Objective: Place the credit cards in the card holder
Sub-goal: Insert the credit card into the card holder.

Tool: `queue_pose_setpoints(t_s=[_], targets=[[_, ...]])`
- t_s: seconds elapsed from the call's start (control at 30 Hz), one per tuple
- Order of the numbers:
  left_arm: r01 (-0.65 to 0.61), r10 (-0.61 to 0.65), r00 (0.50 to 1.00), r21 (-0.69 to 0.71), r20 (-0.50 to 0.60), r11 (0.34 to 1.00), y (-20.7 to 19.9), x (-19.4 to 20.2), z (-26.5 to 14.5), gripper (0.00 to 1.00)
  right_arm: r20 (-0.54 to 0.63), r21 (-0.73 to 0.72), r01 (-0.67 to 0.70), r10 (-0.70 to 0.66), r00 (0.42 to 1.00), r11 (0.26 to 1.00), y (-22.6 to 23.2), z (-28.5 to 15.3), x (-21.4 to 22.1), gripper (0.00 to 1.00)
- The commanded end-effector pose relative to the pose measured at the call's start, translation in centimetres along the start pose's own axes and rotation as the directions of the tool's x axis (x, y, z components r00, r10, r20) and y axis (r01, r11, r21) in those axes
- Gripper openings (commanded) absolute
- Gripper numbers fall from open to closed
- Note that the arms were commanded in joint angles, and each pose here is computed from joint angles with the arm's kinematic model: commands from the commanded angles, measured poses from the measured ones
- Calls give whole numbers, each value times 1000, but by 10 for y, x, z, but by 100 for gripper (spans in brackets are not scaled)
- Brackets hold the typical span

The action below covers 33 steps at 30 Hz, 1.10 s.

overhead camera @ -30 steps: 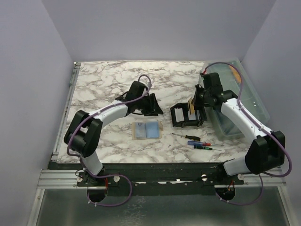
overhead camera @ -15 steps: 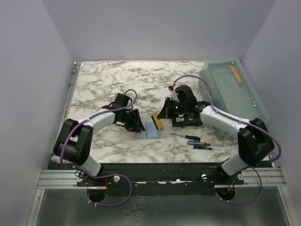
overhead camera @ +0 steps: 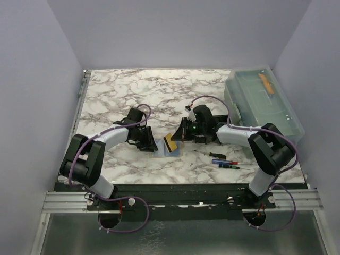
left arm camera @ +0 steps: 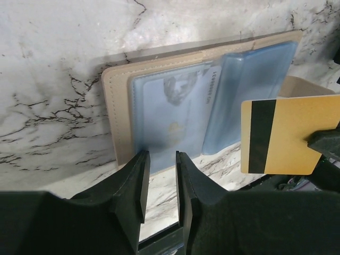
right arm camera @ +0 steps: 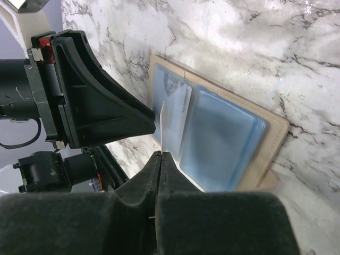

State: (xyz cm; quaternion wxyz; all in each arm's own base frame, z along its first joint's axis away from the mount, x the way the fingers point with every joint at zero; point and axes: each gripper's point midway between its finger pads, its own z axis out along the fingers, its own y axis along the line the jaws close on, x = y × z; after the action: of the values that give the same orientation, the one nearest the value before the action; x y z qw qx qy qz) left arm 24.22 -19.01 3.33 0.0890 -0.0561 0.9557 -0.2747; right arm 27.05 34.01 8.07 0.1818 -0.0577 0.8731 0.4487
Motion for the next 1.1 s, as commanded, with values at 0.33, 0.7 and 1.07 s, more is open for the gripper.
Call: queue_pose_setpoints(t_s=[0.33, 0.7, 1.07], targets=[[23, -22, 1000, -70, 7, 997, 18, 4, 2, 31, -41, -10, -39, 38, 998, 999, -15, 20, 15, 0], [25, -24, 1000, -59, 11, 998, 16, 4, 1, 30, -61, 27, -39, 40, 997, 999, -25, 29, 23, 0], [30, -30, 1000, -50, 9, 998, 15, 5, 0, 30, -6, 26, -5, 5, 1000, 1000, -29, 39, 15, 0]])
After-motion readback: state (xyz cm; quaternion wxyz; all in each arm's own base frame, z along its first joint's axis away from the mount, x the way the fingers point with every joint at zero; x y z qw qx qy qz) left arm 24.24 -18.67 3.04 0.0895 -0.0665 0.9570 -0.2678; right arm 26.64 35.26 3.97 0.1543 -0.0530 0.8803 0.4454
